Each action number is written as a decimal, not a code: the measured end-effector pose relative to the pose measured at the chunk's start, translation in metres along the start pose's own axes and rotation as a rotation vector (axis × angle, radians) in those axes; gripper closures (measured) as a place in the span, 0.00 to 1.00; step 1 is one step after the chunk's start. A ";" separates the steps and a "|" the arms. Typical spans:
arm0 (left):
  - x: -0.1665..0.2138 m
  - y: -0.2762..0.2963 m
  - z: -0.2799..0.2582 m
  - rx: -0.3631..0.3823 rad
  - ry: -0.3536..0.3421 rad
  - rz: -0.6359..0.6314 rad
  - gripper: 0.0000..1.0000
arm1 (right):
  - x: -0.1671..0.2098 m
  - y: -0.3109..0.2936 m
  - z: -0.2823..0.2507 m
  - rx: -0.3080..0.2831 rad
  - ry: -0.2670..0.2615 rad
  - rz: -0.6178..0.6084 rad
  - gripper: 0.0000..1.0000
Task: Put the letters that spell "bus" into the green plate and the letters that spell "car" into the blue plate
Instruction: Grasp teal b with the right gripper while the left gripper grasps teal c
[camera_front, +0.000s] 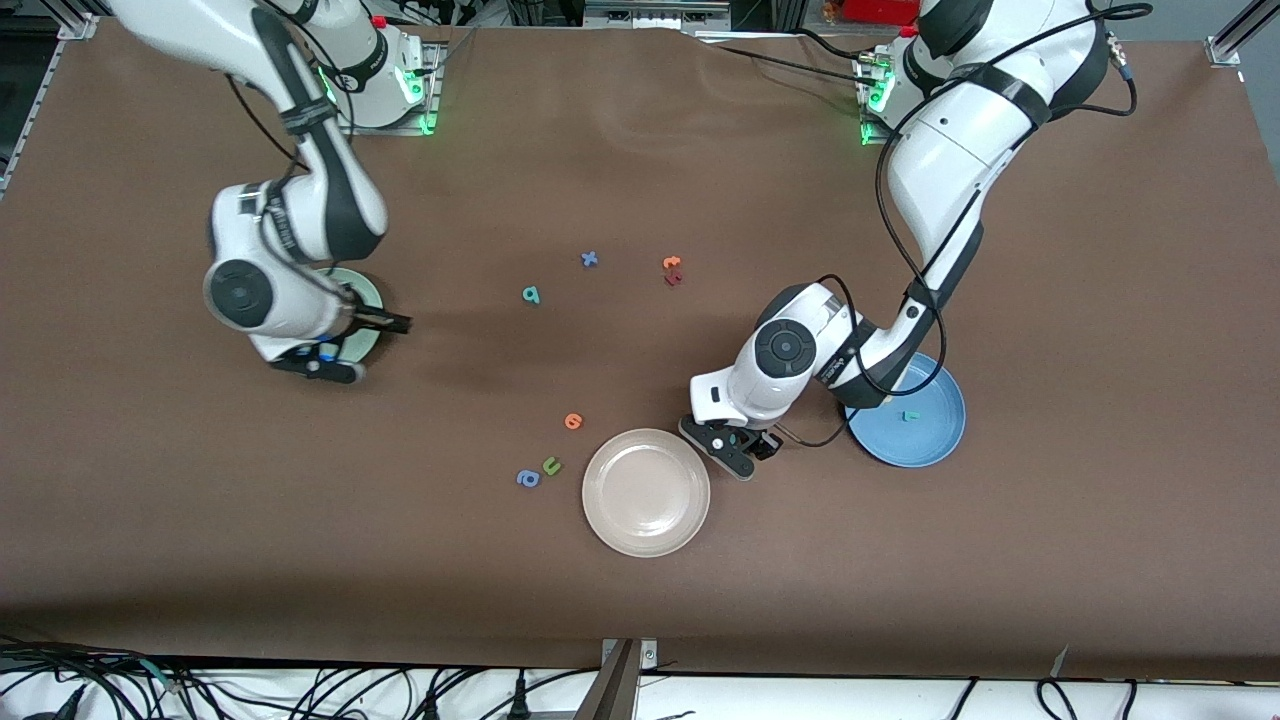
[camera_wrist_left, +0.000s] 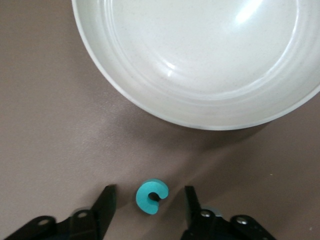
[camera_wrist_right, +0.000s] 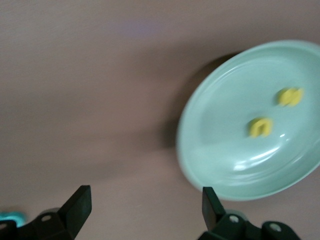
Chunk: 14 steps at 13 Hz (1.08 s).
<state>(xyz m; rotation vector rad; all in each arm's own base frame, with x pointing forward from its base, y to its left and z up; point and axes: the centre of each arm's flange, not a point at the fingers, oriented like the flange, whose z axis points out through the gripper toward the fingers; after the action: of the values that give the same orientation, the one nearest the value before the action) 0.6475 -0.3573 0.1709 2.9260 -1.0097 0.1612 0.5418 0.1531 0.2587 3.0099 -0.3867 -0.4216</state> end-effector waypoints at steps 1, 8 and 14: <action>0.000 0.000 -0.001 0.001 0.001 0.000 0.56 | -0.015 -0.027 0.000 0.010 0.011 0.038 0.02; 0.002 -0.015 -0.026 0.030 -0.072 -0.017 0.73 | -0.096 -0.155 0.040 0.087 0.061 0.153 0.04; -0.035 -0.119 -0.099 0.081 -0.249 -0.103 0.73 | -0.100 -0.162 0.072 0.057 0.056 -0.271 0.04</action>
<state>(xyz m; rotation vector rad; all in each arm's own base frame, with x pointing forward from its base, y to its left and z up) 0.6851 -0.2348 0.2651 3.1210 -0.8936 -0.1741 0.4670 0.3325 0.1975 3.1314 0.0153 -0.3480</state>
